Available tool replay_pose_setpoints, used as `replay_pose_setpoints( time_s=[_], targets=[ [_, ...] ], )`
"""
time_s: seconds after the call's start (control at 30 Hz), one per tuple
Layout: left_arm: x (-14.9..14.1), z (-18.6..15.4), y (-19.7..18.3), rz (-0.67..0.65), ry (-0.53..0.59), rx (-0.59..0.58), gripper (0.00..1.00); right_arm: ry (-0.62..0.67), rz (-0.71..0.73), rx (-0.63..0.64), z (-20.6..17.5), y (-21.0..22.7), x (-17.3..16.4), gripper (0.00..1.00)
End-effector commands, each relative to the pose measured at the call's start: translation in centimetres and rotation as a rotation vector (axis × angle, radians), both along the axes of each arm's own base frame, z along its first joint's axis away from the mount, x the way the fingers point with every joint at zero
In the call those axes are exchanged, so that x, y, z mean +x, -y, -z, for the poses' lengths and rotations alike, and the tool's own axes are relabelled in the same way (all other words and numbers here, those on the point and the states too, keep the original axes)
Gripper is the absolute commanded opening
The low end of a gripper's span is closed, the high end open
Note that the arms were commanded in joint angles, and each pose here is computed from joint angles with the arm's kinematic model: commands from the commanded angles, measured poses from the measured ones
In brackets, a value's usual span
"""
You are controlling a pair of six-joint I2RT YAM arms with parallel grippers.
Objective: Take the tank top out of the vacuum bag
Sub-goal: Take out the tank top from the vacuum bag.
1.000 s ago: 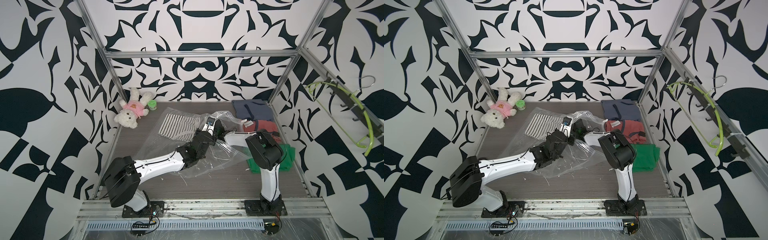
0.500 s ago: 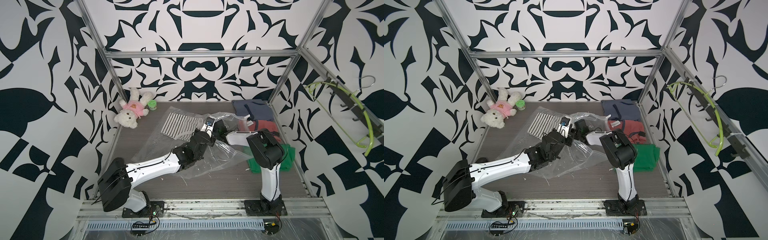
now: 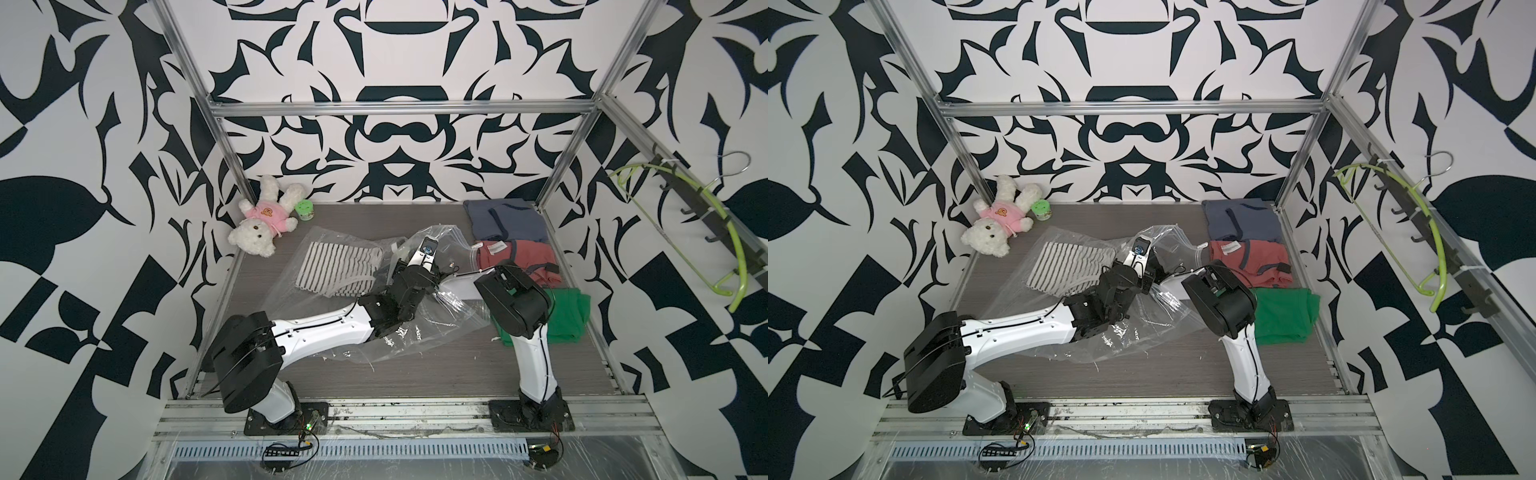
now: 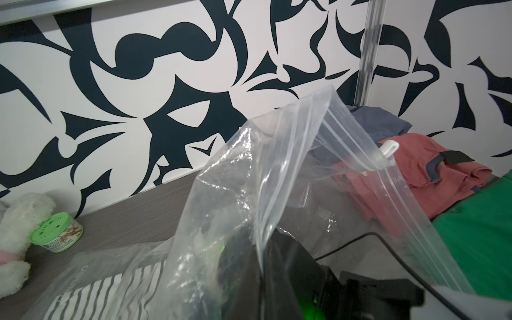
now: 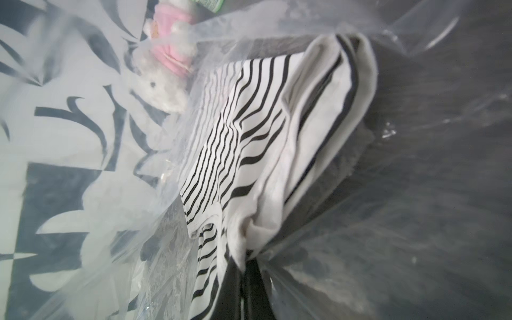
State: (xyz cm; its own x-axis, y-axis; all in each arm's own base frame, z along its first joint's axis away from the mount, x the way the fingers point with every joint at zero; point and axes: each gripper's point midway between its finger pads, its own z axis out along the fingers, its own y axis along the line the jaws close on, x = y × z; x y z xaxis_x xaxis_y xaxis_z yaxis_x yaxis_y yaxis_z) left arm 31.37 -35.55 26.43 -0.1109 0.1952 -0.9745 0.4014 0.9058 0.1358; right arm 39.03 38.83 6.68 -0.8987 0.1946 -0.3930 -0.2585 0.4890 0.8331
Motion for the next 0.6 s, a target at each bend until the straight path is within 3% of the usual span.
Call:
replay_pose_setpoints(
  time_s=[0.0, 0.17, 0.33, 0.57],
  targets=[
    [0.6, -2.0, -0.6, -0.036, 0.044, -0.049, 0.00, 0.061, 0.020, 0.044, -2.9, 0.4, 0.9, 0.00],
    [0.6, -1.1, -0.6, -0.035, 0.032, -0.043, 0.00, -0.014, 0.108, 0.037, -1.5, 2.6, 2.4, 0.00],
    [0.7, -0.9, -0.3, -0.031, 0.030, -0.039, 0.00, -0.018, 0.077, 0.077, -2.6, 2.2, 2.3, 0.35],
    [0.7, -1.0, -0.2, -0.025, 0.036, -0.056, 0.00, -0.070, 0.059, 0.078, -1.5, 1.5, 2.4, 0.45]
  ],
)
